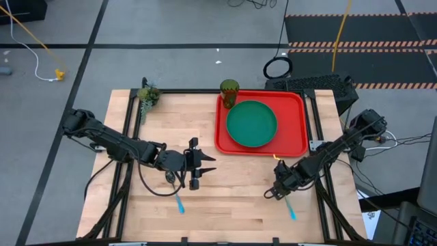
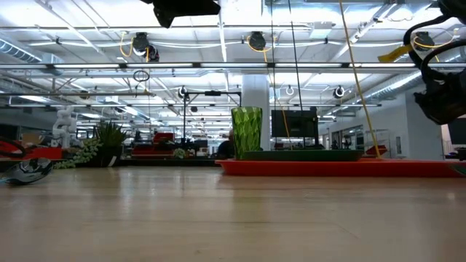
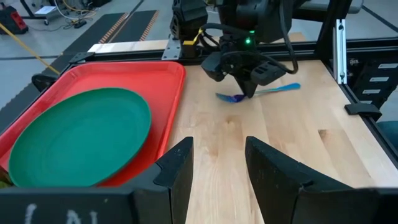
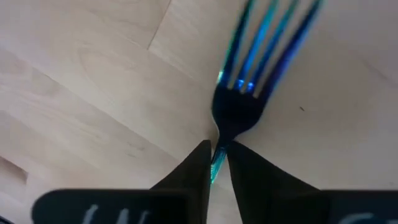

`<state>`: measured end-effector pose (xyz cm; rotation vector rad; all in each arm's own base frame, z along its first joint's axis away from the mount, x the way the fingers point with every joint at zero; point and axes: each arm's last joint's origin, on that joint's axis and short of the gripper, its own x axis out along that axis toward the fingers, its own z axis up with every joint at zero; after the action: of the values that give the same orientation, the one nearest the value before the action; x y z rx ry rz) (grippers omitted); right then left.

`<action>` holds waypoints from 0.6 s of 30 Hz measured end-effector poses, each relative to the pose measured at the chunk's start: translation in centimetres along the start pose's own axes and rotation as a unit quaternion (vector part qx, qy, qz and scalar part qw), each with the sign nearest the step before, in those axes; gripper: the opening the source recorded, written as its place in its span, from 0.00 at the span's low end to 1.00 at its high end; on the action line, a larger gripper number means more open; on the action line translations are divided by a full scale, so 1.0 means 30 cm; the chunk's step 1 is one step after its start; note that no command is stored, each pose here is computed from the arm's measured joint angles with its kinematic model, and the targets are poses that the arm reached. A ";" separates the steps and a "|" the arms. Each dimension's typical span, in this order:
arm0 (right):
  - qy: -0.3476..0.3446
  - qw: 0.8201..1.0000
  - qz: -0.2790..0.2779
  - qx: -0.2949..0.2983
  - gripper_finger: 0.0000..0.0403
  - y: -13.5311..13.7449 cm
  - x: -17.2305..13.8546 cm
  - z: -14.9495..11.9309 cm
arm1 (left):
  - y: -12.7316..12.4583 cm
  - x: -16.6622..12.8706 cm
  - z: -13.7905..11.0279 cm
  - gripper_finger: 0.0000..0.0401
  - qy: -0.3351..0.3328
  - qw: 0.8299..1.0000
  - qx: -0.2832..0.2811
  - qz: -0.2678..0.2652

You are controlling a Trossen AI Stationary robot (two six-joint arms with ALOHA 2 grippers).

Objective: Pick and place plate/cup/fork/spoon on tray
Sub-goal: Put the blue fork on the right side of the plate on the red tray

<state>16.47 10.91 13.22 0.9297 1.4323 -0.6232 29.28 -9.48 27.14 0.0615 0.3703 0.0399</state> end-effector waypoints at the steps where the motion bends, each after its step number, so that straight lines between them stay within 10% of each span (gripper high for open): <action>1: 0.000 1.000 0.000 -0.003 0.11 0.000 0.000 0.002 | 0.000 0.000 0.001 0.37 -0.001 1.000 0.000 0.000; 18: -0.059 0.996 0.002 -0.060 0.03 -0.004 -0.013 0.019 | 0.000 0.000 0.005 0.37 -0.008 1.000 0.006 -0.001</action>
<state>16.64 10.32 13.52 0.7894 1.3463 -0.5728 29.34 -9.50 27.29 0.0739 0.3554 0.0361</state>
